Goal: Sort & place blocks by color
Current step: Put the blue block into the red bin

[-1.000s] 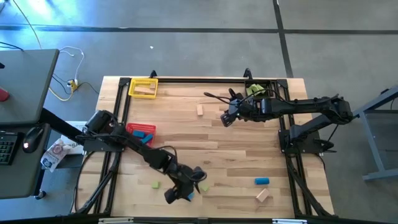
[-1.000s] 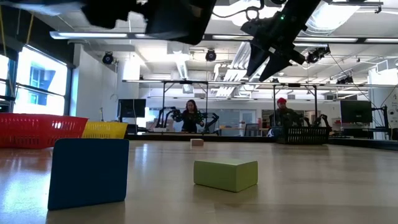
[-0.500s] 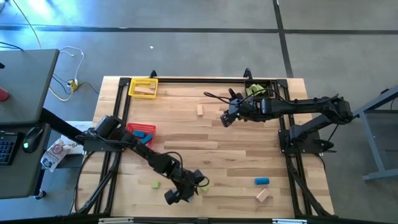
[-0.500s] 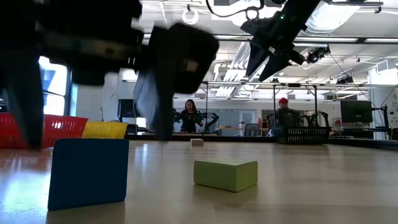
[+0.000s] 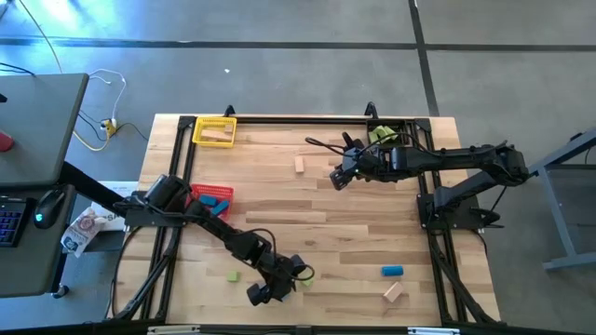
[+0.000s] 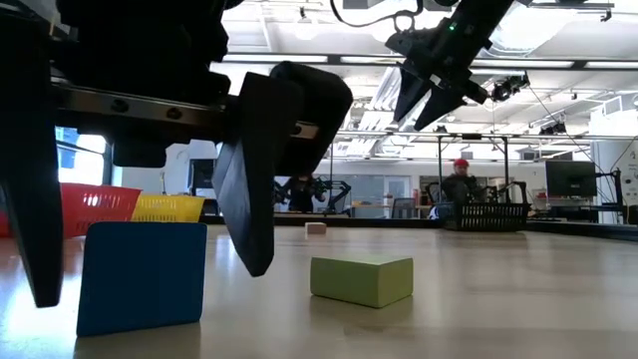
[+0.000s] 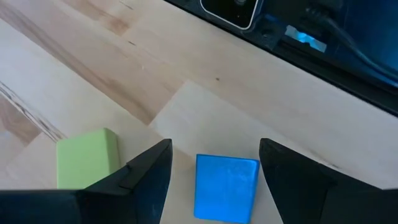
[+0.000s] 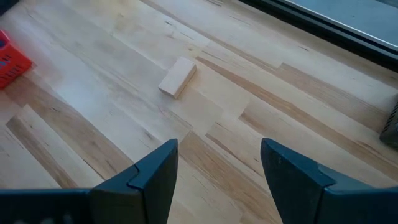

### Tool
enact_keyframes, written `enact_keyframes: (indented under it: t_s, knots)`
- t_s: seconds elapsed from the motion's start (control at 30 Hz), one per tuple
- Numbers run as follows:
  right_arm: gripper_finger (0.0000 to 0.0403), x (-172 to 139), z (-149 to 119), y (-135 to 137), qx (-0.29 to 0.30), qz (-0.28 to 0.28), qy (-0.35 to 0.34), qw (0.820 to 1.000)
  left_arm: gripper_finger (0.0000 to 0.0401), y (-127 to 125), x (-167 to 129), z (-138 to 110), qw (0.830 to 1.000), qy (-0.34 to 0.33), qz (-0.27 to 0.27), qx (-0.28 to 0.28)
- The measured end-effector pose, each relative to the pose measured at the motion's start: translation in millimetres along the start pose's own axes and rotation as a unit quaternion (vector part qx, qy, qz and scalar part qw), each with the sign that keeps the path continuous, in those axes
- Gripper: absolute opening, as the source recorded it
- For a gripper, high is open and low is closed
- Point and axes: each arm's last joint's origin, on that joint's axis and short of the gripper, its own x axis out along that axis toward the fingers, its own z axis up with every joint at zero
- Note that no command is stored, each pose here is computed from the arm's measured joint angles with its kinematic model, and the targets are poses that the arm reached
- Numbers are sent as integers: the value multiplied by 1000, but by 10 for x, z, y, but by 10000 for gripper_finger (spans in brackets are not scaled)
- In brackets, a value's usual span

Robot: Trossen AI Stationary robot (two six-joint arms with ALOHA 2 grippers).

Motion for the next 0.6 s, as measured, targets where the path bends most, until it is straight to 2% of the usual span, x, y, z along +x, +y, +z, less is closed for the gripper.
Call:
enact_keyframes:
  t_s: [0.27, 0.6]
  knots:
    - [215, 0, 0, 0, 0, 0, 0, 1000, 221, 2, 0, 4, 1000, -2, 1, 4]
    - [215, 0, 0, 0, 0, 0, 0, 1000, 145, 8, -2, 1, 1000, -2, 1, 3]
